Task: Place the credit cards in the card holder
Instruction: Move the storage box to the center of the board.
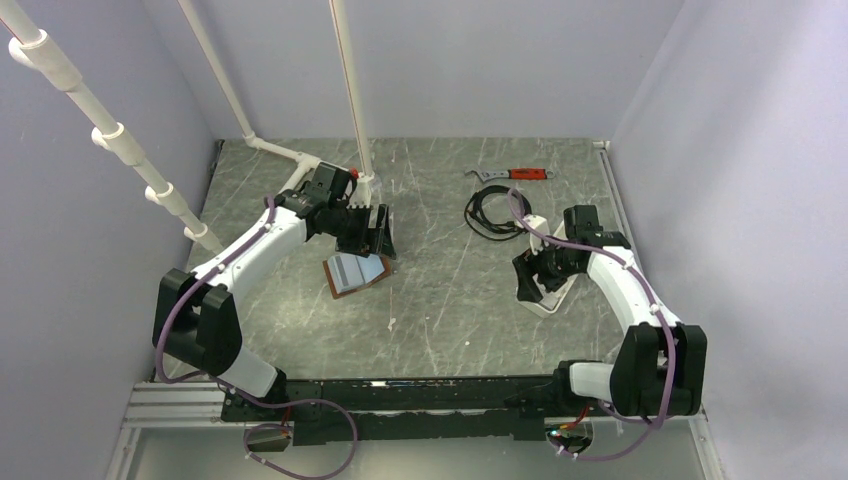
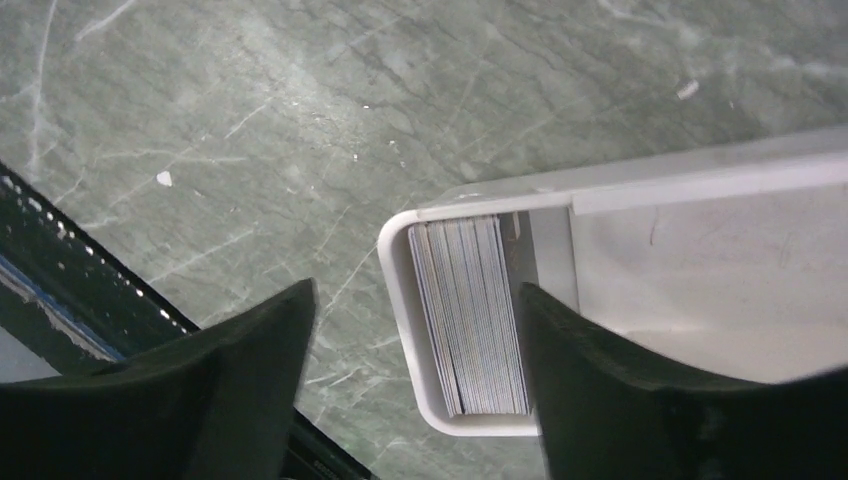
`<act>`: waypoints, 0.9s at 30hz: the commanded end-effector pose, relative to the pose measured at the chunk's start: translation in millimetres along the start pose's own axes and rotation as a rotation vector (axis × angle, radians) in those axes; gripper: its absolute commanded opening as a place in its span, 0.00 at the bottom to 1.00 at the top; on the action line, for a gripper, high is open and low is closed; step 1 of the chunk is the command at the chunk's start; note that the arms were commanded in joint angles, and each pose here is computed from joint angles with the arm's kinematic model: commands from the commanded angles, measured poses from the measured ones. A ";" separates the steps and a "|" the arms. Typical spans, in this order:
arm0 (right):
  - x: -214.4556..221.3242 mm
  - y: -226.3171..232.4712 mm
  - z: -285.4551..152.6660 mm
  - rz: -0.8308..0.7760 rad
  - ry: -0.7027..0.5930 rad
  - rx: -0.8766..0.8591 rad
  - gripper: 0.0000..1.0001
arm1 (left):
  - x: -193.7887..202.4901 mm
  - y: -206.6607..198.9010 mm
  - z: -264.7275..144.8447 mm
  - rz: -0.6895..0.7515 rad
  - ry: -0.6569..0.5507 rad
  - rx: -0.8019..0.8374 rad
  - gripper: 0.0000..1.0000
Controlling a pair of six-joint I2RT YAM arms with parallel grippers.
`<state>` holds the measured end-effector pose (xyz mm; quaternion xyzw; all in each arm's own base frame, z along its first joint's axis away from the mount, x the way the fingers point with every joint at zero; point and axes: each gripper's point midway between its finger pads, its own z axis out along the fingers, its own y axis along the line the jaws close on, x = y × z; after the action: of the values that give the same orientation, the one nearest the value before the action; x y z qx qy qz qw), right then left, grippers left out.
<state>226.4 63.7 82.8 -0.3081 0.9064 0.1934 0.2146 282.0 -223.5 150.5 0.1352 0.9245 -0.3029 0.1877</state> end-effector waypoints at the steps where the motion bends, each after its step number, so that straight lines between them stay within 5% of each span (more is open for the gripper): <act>1: -0.3 -20.3 -5.5 -0.006 -0.001 0.129 0.85 | -3.7 -3.9 0.6 0.049 -0.017 0.017 0.83; 4: 10.4 -32.6 -11.3 -0.021 0.033 0.222 0.99 | -3.9 -5.0 0.2 0.052 -0.020 0.020 0.83; 17: 19.4 -39.4 17.0 -0.114 0.125 0.327 0.99 | -2.1 -4.3 2.3 0.052 -0.013 0.018 0.83; 27: -27.7 -48.1 49.6 0.044 0.071 0.337 0.80 | -1.4 3.2 5.2 0.052 -0.006 -0.015 0.83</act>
<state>248.1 52.8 31.9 -0.3174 0.9314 0.0352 0.1744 282.2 -223.1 149.0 0.1392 0.9256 -0.2959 0.1905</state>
